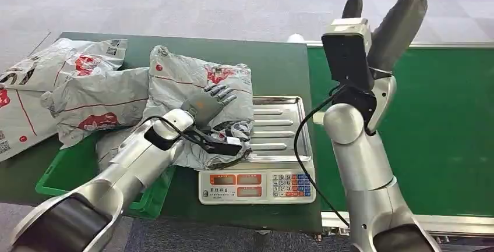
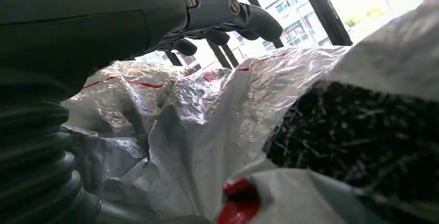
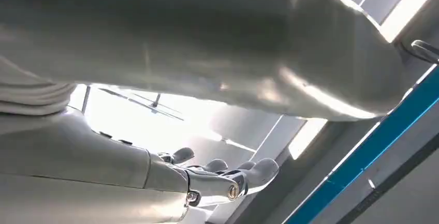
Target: Moved the parcel from conveyor to table for the left to box.
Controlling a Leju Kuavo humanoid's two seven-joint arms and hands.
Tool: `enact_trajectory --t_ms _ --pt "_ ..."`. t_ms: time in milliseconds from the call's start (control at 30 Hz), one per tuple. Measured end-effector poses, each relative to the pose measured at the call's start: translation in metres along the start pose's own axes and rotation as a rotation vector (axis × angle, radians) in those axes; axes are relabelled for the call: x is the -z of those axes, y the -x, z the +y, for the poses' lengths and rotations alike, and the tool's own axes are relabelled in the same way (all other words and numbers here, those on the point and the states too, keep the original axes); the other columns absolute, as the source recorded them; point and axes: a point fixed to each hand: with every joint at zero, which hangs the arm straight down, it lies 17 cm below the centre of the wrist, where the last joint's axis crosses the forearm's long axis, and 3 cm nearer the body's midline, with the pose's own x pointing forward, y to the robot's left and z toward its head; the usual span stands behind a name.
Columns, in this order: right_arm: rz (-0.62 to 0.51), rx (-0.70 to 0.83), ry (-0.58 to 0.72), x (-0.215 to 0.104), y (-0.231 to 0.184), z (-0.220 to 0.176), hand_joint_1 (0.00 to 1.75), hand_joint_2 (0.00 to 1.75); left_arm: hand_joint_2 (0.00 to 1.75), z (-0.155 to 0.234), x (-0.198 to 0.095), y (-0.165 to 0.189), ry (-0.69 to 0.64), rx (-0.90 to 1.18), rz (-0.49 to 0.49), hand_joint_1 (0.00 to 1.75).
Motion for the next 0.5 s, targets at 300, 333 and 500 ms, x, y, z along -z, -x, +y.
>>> enact_trajectory --t_ms 300,333,500 --pt "0.006 -0.005 -0.004 -0.002 0.003 0.003 0.0 0.0 1.75 -0.001 0.0 0.0 0.008 0.005 -0.001 0.0" --pt "0.007 -0.005 -0.004 -0.002 0.003 0.003 0.0 0.0 1.75 -0.001 0.0 0.0 0.009 0.005 -0.001 0.0" --pt "0.01 -0.008 -0.005 -0.003 0.005 0.004 0.0 0.0 1.75 -0.012 -0.002 -0.001 0.073 0.004 -0.015 1.75"
